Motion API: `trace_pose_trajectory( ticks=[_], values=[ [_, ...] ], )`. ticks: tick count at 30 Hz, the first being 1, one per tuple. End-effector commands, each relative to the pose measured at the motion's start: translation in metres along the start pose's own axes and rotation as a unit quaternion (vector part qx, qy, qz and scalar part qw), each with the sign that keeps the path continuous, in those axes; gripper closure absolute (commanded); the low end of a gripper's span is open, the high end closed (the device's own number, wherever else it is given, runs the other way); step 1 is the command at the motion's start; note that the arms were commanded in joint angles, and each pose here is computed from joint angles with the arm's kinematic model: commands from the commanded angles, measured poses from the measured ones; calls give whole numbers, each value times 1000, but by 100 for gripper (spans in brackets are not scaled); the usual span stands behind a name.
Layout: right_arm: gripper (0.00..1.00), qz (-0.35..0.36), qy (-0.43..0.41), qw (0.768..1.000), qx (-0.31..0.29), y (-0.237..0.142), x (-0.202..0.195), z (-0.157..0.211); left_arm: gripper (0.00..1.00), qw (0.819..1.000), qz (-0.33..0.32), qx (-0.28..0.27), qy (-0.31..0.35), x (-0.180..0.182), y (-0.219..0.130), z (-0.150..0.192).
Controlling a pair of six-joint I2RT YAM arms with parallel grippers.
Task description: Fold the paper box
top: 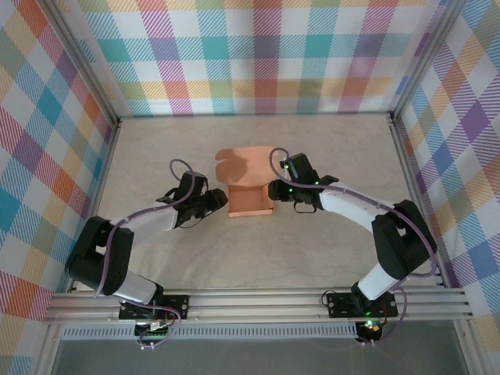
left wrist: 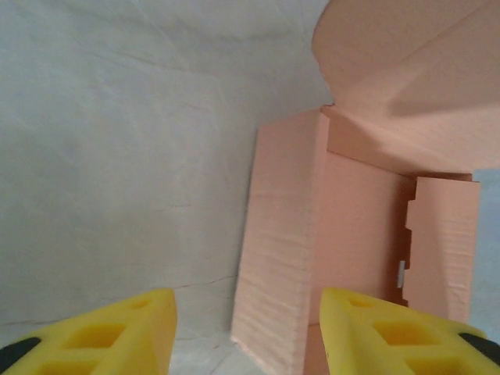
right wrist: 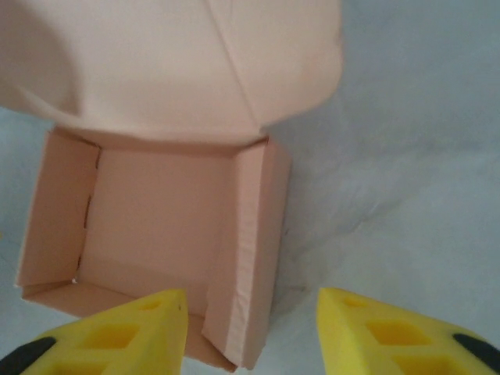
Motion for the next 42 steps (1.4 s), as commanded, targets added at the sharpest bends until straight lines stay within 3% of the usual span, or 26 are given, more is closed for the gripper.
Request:
trace_pose_trajectory(
  ticks=[1,6,11,23,35,42],
  values=[
    [59,1,42,999,8,11,6,6,54,999,40,26,-13,-11,12,9],
    [69,14,42,999,14,17,2,9,65,999,21,39,-15,-4,22,12],
    [72,20,30,999,29,28,1,10,71,999,9,47,-19,2,29,15],
    [82,34,15,998,56,48,1,13,74,998,0,55,-16,6,31,18],
    [83,182,-72,974,114,51,3,15,74,998,-2,64,-13,3,36,21],
    [83,223,-106,959,138,57,6,16,74,998,-5,67,-12,4,37,22]
  ],
)
Point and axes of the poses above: each hand's point on the last joint's axis, 136 mm out from that joint toward the fingers, its own y axis out along the fingers, its own x axis along the line the jaws close on, z = x × y, the point moved 4 cm from there along -y, back along the fingers, and after that the axes turned 13 degrees about -y, right-handed, at the moved point
